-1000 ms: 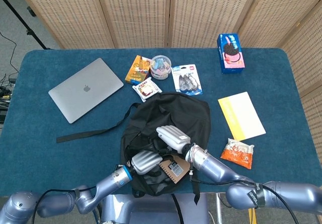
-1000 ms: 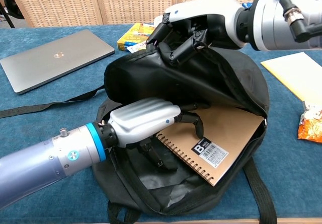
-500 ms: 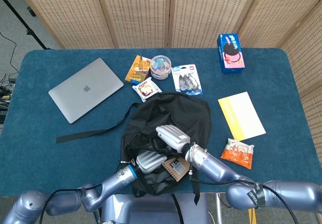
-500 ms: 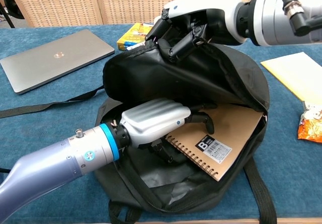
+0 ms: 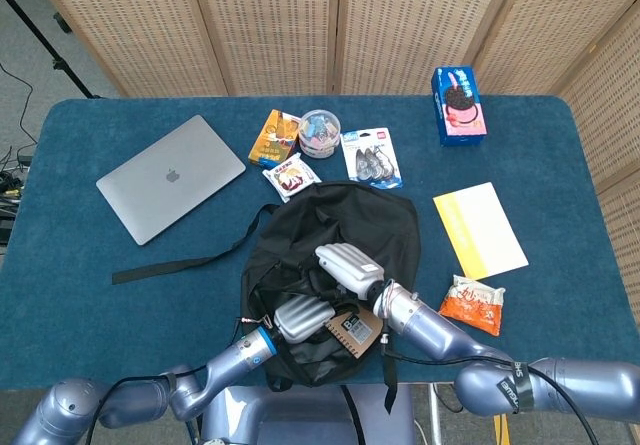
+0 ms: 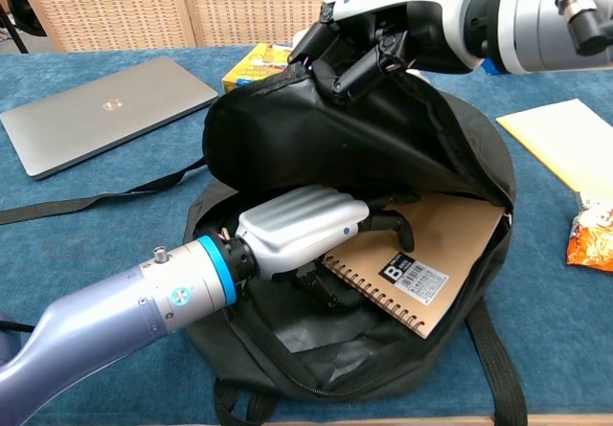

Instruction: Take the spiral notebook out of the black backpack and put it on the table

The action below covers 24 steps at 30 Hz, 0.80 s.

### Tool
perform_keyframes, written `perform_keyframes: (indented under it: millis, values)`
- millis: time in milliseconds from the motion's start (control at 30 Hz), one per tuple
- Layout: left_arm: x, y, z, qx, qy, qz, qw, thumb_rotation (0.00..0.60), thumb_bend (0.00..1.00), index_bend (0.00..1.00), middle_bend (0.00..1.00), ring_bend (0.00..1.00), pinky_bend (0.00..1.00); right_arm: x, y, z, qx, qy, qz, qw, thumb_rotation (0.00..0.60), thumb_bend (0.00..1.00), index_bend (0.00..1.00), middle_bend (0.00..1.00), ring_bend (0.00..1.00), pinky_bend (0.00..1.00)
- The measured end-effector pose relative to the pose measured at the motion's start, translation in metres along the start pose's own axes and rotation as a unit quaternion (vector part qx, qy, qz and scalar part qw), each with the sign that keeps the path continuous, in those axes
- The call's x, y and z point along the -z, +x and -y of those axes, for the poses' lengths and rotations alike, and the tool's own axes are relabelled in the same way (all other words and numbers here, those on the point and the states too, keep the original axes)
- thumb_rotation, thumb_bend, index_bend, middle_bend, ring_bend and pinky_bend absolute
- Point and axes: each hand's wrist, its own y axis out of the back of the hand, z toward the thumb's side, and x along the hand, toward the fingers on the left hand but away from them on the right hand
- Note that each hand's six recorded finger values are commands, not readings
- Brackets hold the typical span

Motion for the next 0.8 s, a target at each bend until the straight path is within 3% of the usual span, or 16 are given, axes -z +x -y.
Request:
perform_keyframes:
  millis: [667, 733, 800]
  values:
    - [0.0, 0.0, -0.016, -0.021, -0.018, -0.004, 0.9996, 0.6, 1.0, 0.3, 0.0, 0.08, 0.14, -0.008, 0.001, -0.001, 0.001, 0.0, -0.005, 1.0, 0.6, 0.67, 0.67, 0.69, 0.58, 0.56]
    - [0.001, 0.0, -0.016, -0.024, -0.018, -0.006, 0.9995, 0.6, 1.0, 0.3, 0.04, 0.09, 0.18, -0.008, 0.001, -0.001, 0.001, 0.0, -0.005, 1.0, 0.6, 0.67, 0.67, 0.69, 0.58, 0.56]
    - [0.001, 0.0, -0.018, -0.029, -0.017, -0.006, 0.9994, 0.6, 1.0, 0.34, 0.14, 0.15, 0.26, -0.008, 0.002, -0.002, 0.003, 0.0, -0.004, 1.0, 0.6, 0.67, 0.67, 0.69, 0.58, 0.56]
